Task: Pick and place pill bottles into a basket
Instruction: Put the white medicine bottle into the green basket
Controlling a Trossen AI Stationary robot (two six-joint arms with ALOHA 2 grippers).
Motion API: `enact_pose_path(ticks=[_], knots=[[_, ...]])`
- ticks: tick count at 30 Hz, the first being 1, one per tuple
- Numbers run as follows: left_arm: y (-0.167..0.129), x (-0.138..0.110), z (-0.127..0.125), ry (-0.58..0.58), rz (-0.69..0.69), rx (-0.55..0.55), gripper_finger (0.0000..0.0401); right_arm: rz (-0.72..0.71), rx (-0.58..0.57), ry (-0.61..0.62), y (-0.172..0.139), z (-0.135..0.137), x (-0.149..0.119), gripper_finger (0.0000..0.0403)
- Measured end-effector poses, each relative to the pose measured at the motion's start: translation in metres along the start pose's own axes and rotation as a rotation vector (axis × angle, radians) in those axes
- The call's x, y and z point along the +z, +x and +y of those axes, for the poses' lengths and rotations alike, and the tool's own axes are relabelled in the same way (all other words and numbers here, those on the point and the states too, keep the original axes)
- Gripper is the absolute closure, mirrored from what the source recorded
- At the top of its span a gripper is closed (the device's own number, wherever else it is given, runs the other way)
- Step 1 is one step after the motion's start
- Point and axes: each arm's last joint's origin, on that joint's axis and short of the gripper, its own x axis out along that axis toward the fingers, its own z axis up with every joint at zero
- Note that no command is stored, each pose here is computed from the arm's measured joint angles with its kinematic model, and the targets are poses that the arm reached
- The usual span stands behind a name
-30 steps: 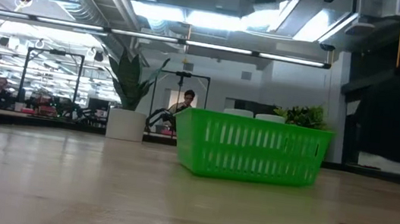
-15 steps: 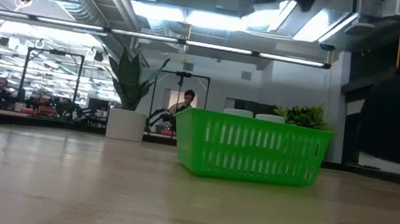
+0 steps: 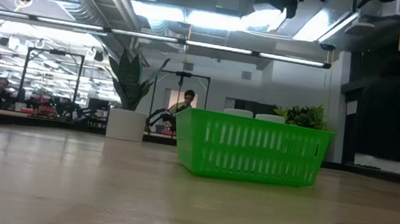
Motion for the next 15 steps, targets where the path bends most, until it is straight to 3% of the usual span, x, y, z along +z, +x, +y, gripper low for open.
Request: enact_pose_path(ticks=[6,11,15], knots=[[-0.009,-0.050,0.018,-0.113,-0.081,0.079,0.0147,-0.026,-0.005,-0.110,0.000,-0.001,0.002,0.0079],[-0.006,-0.096,0.036,-0.398,-0.204,-0.031,0.0148,-0.066,-0.010,-0.142,0.000,-0.001,0.006,0.0079],[0.015,-0.120,0.027,-0.484,-0.161,-0.107,0.0150,-0.062,-0.009,-0.118,0.000,-0.001,0.006,0.0079]])
